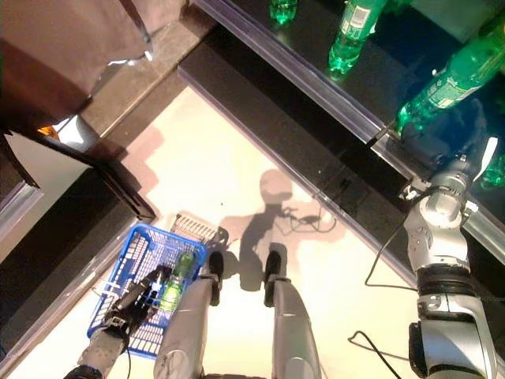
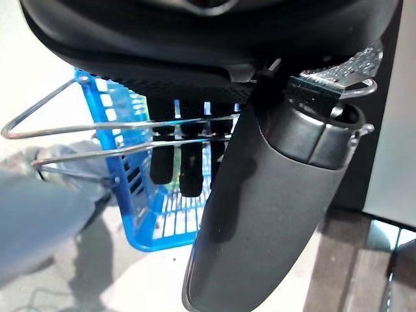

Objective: Pick up the drink and place into the basket.

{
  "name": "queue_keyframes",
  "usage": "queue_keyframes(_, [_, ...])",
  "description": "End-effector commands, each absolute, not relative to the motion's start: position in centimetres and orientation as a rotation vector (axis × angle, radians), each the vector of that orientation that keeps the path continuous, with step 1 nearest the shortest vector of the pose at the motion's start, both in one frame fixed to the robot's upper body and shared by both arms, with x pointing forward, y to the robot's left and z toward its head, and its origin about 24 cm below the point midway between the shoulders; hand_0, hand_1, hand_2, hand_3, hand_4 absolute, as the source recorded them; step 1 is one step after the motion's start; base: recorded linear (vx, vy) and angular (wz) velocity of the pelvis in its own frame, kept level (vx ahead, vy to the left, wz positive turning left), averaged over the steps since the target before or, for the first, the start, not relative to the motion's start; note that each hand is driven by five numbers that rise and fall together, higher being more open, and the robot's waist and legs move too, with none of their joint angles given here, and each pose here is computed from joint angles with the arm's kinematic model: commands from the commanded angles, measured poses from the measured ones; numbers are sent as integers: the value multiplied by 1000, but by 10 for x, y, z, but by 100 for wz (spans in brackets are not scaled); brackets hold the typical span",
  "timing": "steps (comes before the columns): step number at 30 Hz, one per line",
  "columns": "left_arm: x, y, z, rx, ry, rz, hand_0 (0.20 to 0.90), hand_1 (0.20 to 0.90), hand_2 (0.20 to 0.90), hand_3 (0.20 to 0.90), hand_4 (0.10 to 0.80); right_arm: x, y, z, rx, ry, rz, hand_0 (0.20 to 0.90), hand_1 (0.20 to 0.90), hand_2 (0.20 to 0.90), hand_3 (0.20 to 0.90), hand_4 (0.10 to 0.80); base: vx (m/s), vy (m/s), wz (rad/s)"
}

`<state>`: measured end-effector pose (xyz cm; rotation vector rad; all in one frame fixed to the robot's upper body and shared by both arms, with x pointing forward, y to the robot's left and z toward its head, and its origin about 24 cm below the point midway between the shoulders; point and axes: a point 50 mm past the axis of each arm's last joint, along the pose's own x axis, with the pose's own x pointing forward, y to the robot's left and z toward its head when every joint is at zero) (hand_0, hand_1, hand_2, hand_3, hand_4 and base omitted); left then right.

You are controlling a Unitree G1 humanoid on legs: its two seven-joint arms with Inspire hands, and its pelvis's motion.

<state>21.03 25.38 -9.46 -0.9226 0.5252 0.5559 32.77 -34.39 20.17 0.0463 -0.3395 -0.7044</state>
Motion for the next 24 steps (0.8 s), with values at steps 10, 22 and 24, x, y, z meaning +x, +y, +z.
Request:
queue_keyframes(10, [244, 295, -35, -870, 203, 488, 300, 300, 300, 200, 100, 315, -340, 300, 33, -728, -662, 900, 900, 900, 900, 800, -56, -13, -3])
queue_keyframes(22, [253, 294, -27, -877, 168, 474, 300, 300, 300, 200, 100, 316, -341, 315, 46, -766, -648, 900, 900, 900, 900, 800, -17, -10, -2])
queue_keyframes(24, [254, 294, -27, -882, 168, 473, 300, 300, 300, 200, 100, 316, -340, 319, 29, -768, -657, 585, 585, 585, 532, 432, 0, 0, 0])
